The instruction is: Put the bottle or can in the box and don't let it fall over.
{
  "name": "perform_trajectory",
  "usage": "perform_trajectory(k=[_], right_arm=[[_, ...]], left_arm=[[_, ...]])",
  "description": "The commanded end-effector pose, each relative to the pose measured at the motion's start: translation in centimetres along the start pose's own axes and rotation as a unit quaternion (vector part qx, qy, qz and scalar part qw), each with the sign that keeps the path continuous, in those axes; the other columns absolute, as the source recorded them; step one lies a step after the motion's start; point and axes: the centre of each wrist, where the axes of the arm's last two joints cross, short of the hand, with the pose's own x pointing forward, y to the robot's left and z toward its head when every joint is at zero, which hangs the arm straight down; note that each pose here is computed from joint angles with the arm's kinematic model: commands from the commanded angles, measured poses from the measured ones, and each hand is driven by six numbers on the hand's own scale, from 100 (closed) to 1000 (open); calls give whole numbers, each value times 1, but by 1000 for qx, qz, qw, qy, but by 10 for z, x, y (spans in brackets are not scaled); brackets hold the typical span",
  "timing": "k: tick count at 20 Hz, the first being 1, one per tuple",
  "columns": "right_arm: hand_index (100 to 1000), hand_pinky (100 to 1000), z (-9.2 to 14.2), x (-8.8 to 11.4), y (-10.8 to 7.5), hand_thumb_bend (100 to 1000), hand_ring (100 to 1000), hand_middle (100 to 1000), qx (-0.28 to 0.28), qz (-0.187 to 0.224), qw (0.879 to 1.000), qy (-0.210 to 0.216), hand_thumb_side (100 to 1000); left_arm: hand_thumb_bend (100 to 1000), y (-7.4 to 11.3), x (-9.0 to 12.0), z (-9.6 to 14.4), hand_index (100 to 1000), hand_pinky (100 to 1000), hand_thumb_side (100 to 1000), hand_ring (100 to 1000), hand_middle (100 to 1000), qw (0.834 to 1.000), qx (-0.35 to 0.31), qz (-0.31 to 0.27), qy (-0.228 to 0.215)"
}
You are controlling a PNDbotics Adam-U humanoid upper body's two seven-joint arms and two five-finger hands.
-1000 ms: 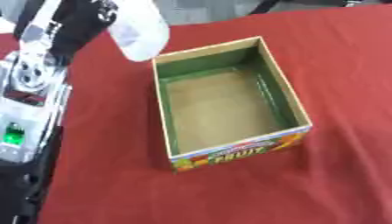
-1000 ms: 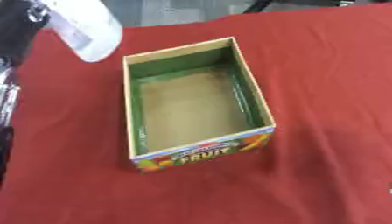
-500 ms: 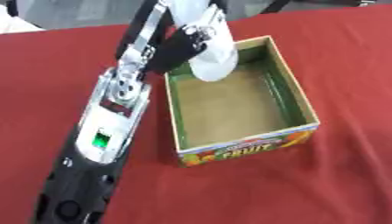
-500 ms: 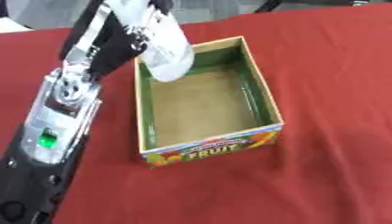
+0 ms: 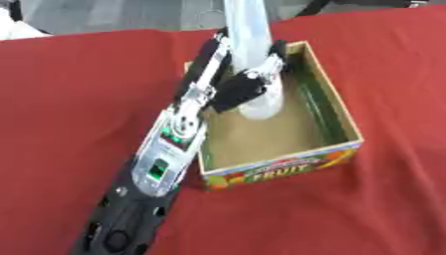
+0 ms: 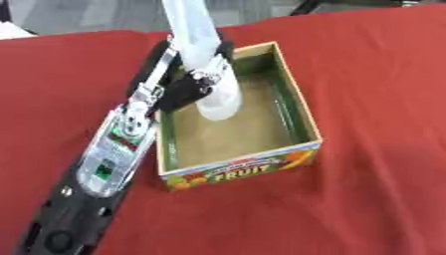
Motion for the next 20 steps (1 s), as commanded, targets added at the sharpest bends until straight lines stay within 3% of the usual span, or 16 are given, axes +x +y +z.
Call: perform_trajectory(k=[1, 2, 3, 4, 5, 6, 8, 9, 11, 17, 20], right_arm=[[679, 600, -11, 7, -2, 100, 509, 500, -1, -5, 1000, -22, 1000], [679, 600, -11, 8, -2, 100, 509, 500, -1, -6, 1000, -22, 1000], [679, 600, -11, 8, -2, 100, 508, 499, -1, -6, 1000, -22, 1000], [678, 600, -11, 8, -2, 100, 508, 499, -1, -6, 1000, -22, 1000], [678, 600, -12, 8, -2, 100, 508, 499, -1, -6, 1000, -22, 1000], [678, 600, -12, 8, -2, 100, 508, 499, -1, -6, 1000, -22, 1000], [678, 600, -12, 8, -3, 100, 507, 498, -2, -6, 1000, -22, 1000], [677, 600, -12, 7, -3, 100, 507, 498, -2, -6, 1000, -23, 1000], [677, 600, -12, 7, -3, 100, 506, 497, -2, -6, 1000, -23, 1000], [675, 600, -11, 7, -3, 100, 504, 495, -2, -7, 1000, -23, 1000], [674, 600, -11, 7, -3, 100, 503, 494, -2, -7, 1000, -23, 1000]], left_arm=[[100, -4, 0, -4, 149, 713, 643, 1000, 763, 1000, 1, 0, -3], [100, -5, -1, -4, 157, 715, 641, 1000, 778, 1000, 1, 0, 0], [100, -6, -3, -4, 226, 724, 609, 1000, 873, 1000, 0, 1, 2], [100, -6, -3, -4, 237, 728, 604, 1000, 884, 1000, 0, 2, 2], [100, -6, -3, -4, 378, 787, 558, 1000, 1000, 1000, 1, 2, 2], [100, -5, -3, -4, 419, 809, 551, 1000, 1000, 1000, 0, -1, 1], [100, -5, -2, -3, 643, 908, 566, 1000, 1000, 1000, -12, -15, -2], [100, -5, -2, -3, 737, 950, 604, 1000, 1000, 999, -23, -24, -3], [100, -5, -4, -2, 828, 986, 720, 1000, 1000, 998, -46, -42, 1], [100, -3, -6, -2, 860, 978, 840, 1000, 1000, 992, -104, -75, 17], [152, -2, -8, -1, 876, 993, 896, 1000, 1000, 989, -120, -82, 28]])
